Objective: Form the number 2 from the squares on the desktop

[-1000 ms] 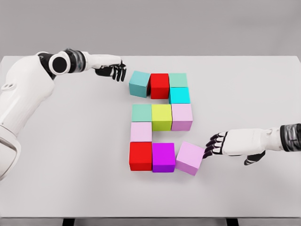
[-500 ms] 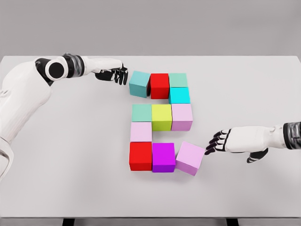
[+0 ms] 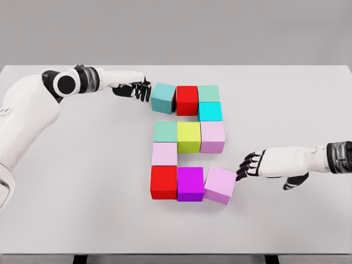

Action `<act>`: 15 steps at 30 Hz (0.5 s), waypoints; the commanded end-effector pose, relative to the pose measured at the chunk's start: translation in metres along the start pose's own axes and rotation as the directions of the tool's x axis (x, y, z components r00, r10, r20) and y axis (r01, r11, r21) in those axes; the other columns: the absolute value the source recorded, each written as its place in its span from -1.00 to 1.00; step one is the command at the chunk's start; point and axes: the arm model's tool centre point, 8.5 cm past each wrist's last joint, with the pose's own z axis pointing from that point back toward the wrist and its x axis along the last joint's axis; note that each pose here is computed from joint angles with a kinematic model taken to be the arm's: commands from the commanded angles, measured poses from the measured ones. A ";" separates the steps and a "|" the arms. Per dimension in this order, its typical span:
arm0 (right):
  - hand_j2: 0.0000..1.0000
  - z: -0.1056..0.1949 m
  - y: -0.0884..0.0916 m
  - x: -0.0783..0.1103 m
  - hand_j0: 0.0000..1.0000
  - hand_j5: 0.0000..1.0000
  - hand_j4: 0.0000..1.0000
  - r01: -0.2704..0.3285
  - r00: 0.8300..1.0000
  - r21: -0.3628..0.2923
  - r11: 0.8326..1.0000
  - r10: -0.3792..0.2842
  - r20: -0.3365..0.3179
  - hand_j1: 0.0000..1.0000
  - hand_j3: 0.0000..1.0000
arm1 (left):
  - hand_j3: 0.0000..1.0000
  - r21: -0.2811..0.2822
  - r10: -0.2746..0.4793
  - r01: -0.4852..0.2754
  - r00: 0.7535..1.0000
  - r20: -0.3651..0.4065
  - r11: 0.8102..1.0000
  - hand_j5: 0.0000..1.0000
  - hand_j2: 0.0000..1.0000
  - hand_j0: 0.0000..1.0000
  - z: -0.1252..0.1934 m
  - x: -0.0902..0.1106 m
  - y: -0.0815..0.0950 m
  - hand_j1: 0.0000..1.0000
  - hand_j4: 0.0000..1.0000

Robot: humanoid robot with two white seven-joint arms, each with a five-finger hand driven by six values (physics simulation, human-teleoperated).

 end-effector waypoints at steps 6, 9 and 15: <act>1.00 -0.003 -0.010 0.002 1.00 1.00 1.00 0.025 0.999 -0.046 0.999 -0.023 0.031 1.00 1.00 | -0.33 0.017 0.008 -0.008 1.000 0.024 1.000 -0.33 -0.33 -0.33 0.005 0.002 0.001 -0.33 -0.33; 1.00 -0.005 -0.014 0.003 1.00 1.00 1.00 0.019 0.999 -0.056 0.998 -0.017 0.037 1.00 1.00 | -0.32 0.024 0.009 -0.010 0.999 0.040 1.000 -0.32 -0.32 -0.32 0.006 0.005 0.002 -0.32 -0.32; 1.00 -0.003 -0.019 0.001 1.00 1.00 1.00 0.037 0.998 -0.076 0.996 -0.034 0.044 1.00 1.00 | -0.32 0.025 0.013 -0.014 0.999 0.049 1.000 -0.32 -0.32 -0.32 0.006 0.007 0.002 -0.32 -0.32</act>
